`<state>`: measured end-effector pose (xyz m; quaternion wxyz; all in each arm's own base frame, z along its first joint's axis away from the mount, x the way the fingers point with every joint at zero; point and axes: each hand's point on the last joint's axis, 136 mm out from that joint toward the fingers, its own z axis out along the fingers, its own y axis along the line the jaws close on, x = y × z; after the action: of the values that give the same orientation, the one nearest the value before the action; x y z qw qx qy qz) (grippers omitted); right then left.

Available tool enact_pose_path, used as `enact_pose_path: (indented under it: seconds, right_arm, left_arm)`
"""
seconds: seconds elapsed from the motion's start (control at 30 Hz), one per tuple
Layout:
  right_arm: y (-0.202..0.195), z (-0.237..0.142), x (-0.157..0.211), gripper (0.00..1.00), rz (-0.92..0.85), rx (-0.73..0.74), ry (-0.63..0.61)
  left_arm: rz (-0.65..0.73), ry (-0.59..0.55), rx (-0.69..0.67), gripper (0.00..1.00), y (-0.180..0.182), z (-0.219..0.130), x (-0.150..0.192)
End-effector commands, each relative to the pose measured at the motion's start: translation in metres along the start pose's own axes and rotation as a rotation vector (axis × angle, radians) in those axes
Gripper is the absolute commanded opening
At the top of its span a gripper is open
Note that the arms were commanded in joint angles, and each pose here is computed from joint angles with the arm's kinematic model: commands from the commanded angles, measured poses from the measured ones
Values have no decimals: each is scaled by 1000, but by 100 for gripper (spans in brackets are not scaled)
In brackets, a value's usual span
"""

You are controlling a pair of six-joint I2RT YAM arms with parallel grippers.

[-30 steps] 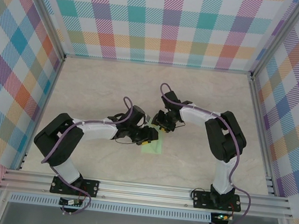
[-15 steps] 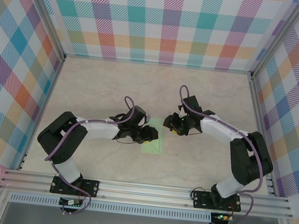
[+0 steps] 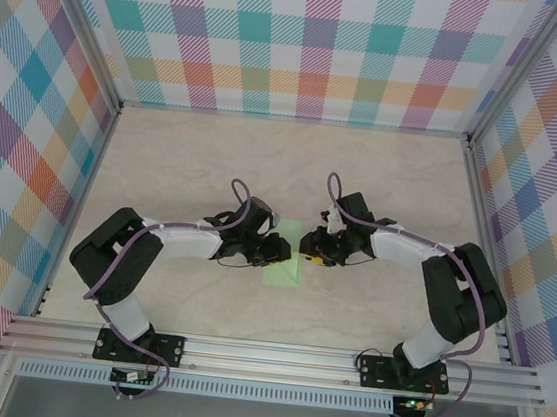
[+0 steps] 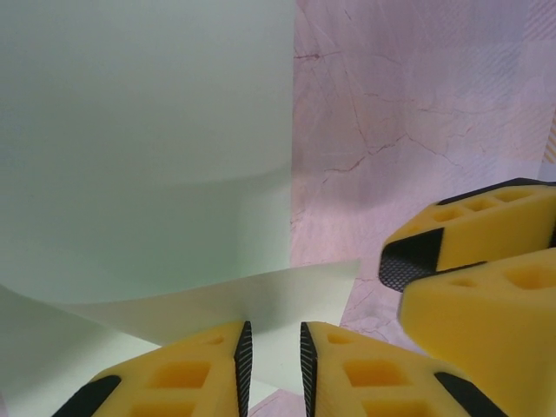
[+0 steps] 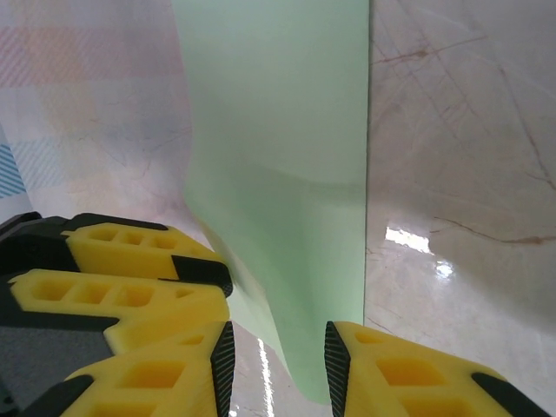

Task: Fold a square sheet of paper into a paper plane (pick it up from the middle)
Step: Fold the triangle a second time at the center of the table.

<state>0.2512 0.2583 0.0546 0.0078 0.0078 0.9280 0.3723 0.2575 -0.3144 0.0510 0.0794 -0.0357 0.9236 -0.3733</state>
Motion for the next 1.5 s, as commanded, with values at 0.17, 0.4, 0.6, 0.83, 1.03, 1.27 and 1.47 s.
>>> enact_pose_path:
  seconds: [0.17,0.4,0.6,0.83,1.03,1.27,1.47]
  right_arm:
    - [19,13,1,35,-74,-70,47]
    - [15,18,-2,25,-67,-55,46]
    - [9,20,-9,10,-60,-13,24]
    - [-1,24,-14,9,-59,36,21]
    - [-5,27,-14,9,-55,52,24]
    - [-8,27,-9,9,-38,54,35]
    - [-11,27,-5,10,-22,56,38]
  left_arm:
    - [19,-6,-13,22,-1,3,-3]
    - [21,-1,-17,20,0,3,-3]
    - [27,0,-1,20,-6,2,-4]
    - [34,7,24,21,-12,5,-6]
    - [29,17,11,21,-7,10,-5]
    - [35,19,17,21,-10,10,-6]
    - [41,20,26,21,-12,10,-6]
